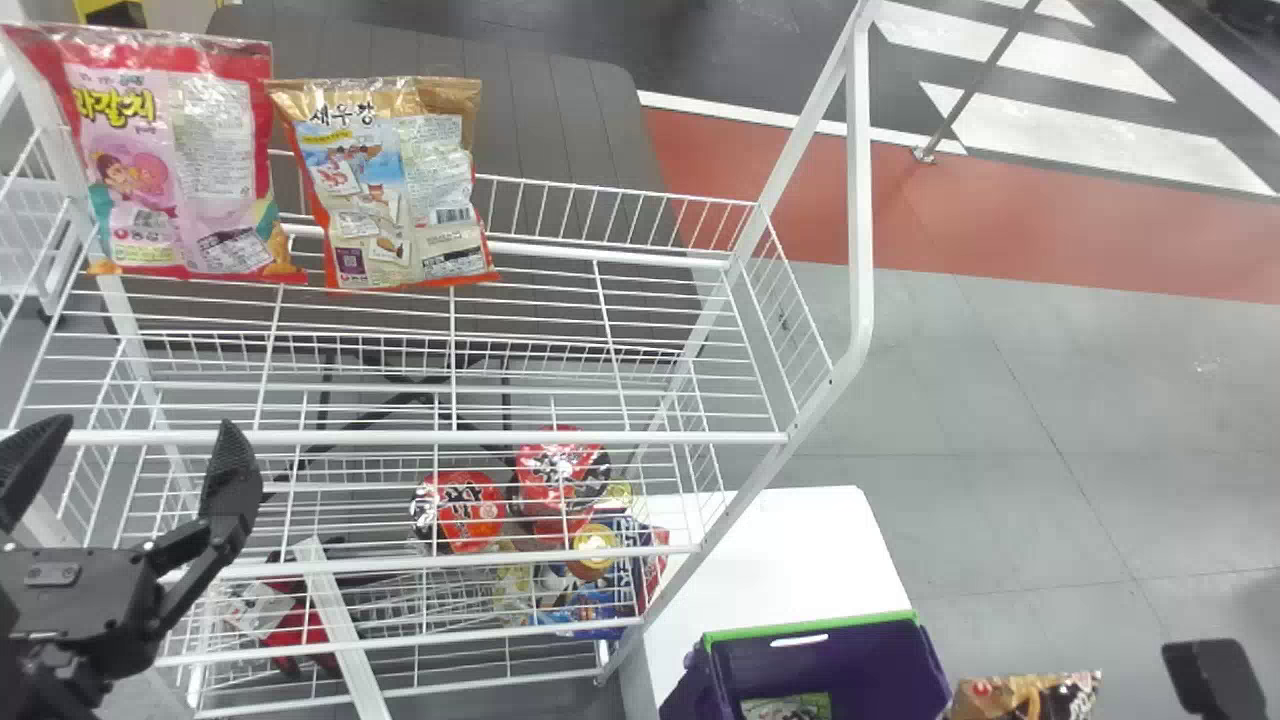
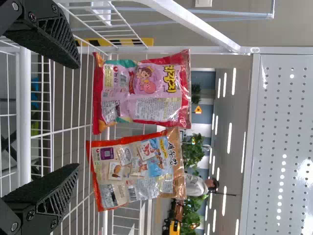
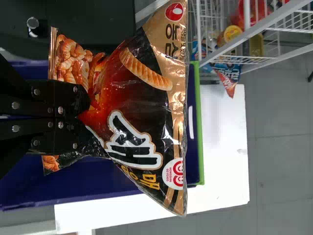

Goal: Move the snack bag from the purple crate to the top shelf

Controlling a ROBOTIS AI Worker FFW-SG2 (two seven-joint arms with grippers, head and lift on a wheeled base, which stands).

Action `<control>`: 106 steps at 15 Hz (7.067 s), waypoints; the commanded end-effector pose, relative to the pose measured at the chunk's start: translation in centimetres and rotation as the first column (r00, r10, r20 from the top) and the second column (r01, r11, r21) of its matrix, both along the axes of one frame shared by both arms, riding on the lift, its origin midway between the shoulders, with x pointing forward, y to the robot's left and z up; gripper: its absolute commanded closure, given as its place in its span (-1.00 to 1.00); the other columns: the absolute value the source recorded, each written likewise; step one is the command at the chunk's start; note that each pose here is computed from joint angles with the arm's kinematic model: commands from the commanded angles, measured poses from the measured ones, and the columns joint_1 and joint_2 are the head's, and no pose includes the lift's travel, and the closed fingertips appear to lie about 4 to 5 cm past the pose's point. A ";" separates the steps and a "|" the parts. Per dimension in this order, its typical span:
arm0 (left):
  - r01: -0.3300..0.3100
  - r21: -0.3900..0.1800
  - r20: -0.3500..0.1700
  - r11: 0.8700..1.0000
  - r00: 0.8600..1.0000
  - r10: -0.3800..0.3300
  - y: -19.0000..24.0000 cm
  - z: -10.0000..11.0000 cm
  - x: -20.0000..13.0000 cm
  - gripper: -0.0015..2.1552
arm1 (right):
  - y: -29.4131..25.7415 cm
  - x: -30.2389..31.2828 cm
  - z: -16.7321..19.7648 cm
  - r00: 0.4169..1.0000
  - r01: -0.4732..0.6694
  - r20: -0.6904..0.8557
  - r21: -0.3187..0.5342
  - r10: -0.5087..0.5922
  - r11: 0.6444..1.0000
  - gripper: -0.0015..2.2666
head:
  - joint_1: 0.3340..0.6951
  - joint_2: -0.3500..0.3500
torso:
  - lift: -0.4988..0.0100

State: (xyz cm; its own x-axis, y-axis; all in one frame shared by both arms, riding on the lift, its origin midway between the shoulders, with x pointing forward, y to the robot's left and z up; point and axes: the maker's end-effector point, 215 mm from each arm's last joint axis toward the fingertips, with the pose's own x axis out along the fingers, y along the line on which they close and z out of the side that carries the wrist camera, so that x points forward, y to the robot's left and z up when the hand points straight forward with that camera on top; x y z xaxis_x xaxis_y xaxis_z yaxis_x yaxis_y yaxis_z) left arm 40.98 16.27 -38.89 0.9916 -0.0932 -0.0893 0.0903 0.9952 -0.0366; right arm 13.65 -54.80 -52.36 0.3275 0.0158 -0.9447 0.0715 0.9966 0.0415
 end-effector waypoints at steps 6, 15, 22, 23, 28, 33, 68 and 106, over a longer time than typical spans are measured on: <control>0.002 0.005 -0.005 1.000 1.000 -0.002 0.1 -0.3 -0.2 -0.90 | 3.5 10.5 11.8 0.953 0.044 0.297 0.041 -0.054 0.998 0.45 | 1.00 -1.00 | 0.96; 0.006 0.010 0.001 1.000 1.000 -0.006 0.2 0.1 -0.2 -0.90 | 10.6 13.5 19.8 0.882 0.094 0.439 0.195 -0.172 0.976 0.45 | 1.00 -1.00 | 0.96; 0.014 0.015 -0.001 1.000 1.000 -0.014 0.0 -0.1 0.0 -0.90 | 16.3 20.8 27.5 0.777 -0.095 0.629 0.150 -0.021 0.984 0.45 | 1.00 -1.00 | 0.96; 0.013 0.015 -0.002 1.000 1.000 -0.013 0.0 -0.2 0.0 -0.90 | 17.4 22.0 28.2 0.766 -0.120 0.643 0.139 0.003 0.983 0.45 | 1.00 -1.00 | 0.96; 0.012 0.017 -0.008 1.000 1.000 -0.012 0.1 -0.4 0.0 -0.90 | 25.1 26.7 30.7 0.709 -0.283 0.693 0.108 0.131 0.953 0.45 | 1.00 -0.72 | 0.96; 0.005 0.021 -0.016 1.000 1.000 -0.004 0.7 -1.0 0.0 -0.90 | 29.7 30.3 29.0 0.731 -0.323 0.667 0.150 0.146 0.934 0.45 | 1.00 -0.43 | 0.96; 0.024 0.014 -0.028 1.000 0.999 -0.024 0.6 -2.6 1.5 -0.90 | 35.2 46.0 16.8 0.626 -0.278 0.679 -0.264 0.382 0.924 0.46 | 1.00 -0.13 | 0.96; 0.014 0.002 -0.003 1.000 1.000 -0.014 1.0 -2.8 2.0 -0.90 | 36.6 47.7 10.7 0.616 -0.128 0.744 -0.231 0.259 0.965 0.46 | 1.00 -0.04 | 0.96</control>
